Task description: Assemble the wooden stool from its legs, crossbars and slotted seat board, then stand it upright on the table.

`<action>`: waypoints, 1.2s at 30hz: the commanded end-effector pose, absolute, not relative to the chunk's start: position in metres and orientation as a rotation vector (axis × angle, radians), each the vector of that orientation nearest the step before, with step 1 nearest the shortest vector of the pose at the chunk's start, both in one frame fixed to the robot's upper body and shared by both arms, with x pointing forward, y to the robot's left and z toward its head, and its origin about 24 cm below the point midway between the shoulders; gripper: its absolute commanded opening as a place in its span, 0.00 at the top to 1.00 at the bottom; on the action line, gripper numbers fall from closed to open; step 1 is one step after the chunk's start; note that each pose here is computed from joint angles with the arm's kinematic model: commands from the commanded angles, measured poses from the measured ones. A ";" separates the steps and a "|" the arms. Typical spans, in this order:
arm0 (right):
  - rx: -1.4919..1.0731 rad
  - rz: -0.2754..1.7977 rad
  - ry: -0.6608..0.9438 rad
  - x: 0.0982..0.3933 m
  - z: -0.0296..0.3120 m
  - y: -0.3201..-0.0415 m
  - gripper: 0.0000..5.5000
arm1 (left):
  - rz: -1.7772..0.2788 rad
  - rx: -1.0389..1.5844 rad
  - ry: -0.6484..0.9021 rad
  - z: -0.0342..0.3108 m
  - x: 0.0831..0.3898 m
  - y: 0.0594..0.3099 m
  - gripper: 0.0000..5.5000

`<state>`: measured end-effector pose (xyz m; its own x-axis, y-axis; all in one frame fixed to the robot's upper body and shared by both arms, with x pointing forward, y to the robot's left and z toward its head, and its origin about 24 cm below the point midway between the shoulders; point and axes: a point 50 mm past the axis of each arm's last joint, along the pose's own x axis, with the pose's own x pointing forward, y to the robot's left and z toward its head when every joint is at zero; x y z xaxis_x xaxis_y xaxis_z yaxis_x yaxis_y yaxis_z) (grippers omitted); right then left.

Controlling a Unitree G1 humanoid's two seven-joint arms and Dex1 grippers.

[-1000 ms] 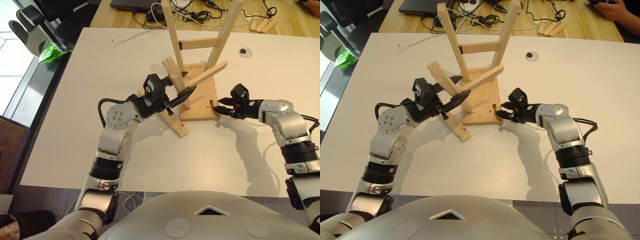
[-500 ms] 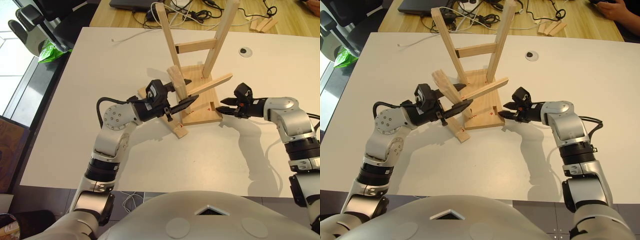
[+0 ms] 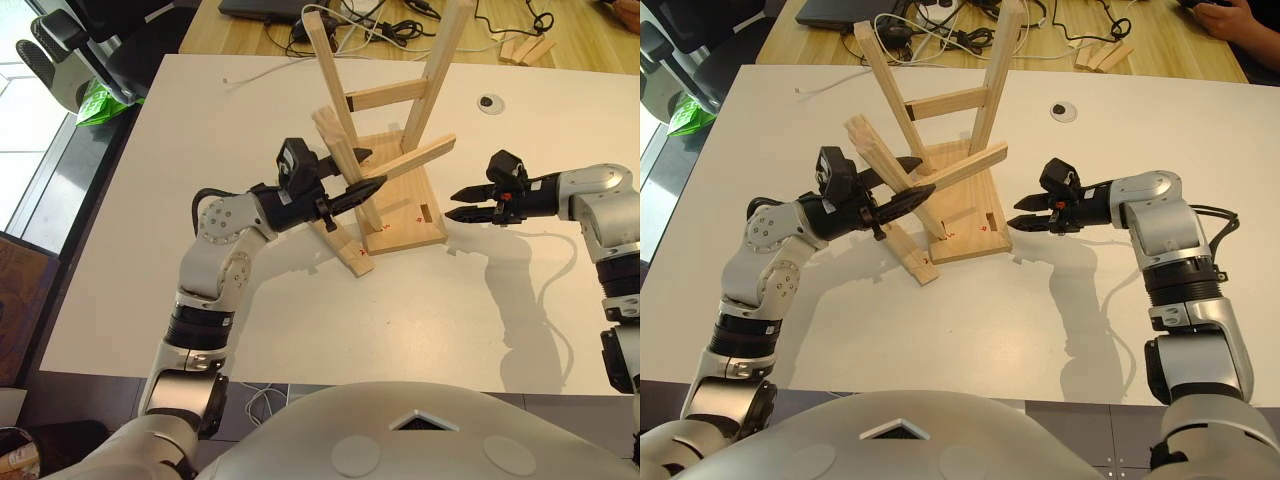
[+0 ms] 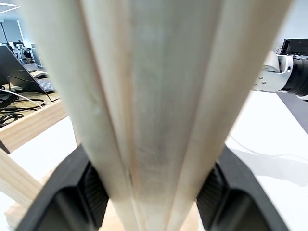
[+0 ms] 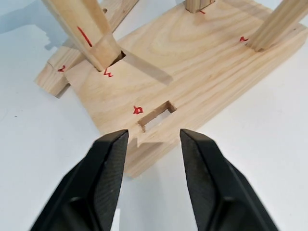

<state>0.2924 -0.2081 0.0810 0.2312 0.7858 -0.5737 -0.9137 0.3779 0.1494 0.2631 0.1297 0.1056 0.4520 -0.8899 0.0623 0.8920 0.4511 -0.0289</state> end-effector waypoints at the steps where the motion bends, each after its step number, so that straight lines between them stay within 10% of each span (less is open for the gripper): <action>1: -0.211 1.209 0.596 0.295 0.093 -0.206 0.64 | -1.094 0.002 0.064 0.094 0.267 0.141 0.63; 36: -0.033 1.195 0.463 0.279 0.110 -0.197 0.64 | -1.319 0.046 0.349 0.088 0.302 0.123 0.63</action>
